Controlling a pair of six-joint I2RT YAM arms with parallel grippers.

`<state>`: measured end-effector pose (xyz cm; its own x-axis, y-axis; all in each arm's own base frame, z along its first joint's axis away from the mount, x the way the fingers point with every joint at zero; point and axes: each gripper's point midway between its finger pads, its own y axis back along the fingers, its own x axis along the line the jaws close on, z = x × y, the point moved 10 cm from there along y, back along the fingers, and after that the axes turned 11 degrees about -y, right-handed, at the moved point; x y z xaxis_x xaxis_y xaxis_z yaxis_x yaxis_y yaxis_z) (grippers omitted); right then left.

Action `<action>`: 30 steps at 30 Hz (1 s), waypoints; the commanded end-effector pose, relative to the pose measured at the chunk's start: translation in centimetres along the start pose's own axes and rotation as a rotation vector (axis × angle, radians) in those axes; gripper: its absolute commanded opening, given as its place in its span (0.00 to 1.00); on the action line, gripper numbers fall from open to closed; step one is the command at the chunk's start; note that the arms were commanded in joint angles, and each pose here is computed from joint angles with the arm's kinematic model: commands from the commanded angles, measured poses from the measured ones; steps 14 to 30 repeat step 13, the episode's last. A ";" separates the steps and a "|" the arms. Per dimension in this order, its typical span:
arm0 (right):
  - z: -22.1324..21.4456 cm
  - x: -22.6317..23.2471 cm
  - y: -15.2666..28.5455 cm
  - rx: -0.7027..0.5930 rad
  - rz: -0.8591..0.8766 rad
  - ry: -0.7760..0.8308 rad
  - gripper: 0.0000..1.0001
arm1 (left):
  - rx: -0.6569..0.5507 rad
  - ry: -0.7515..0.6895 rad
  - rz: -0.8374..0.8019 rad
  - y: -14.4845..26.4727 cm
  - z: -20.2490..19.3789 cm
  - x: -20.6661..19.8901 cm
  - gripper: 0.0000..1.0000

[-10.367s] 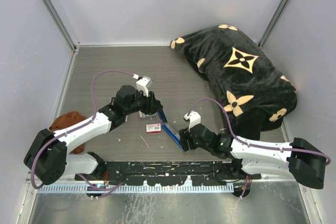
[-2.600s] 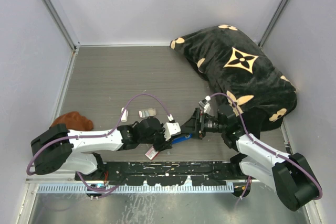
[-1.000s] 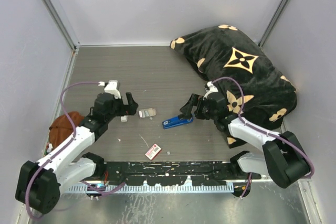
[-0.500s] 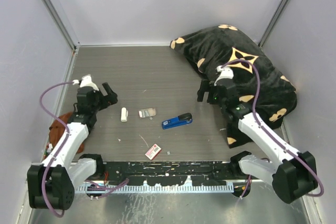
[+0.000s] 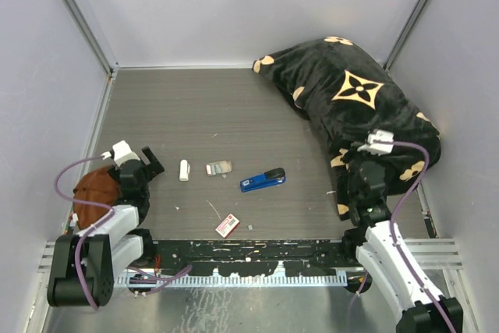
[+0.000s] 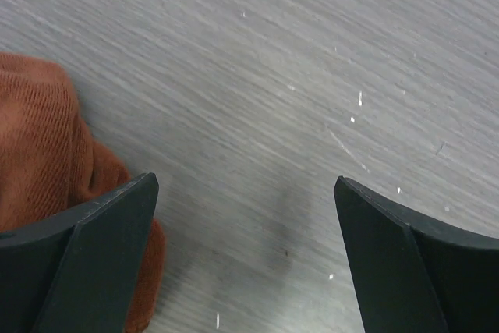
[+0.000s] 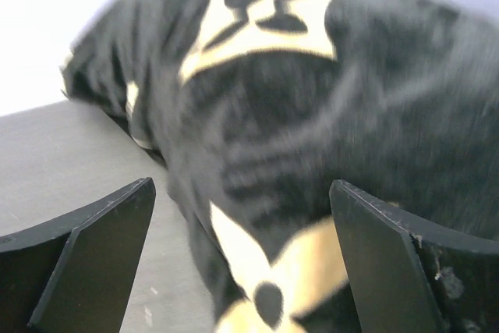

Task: Load the staples into the stapler
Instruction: Reset both arms

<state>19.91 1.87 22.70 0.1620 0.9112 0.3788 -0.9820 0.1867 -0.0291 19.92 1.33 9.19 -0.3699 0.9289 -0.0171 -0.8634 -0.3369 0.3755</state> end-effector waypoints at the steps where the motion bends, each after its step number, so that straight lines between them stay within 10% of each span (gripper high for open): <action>1: -2.8 -2.0 0.5 -0.190 0.042 0.029 1.00 | -0.237 0.072 0.027 -1.9 5.3 -1.0 0.98; 30: -5.0 -3.2 0.7 -0.174 0.014 0.051 1.00 | -0.249 0.046 0.013 -2.1 5.0 -1.3 0.98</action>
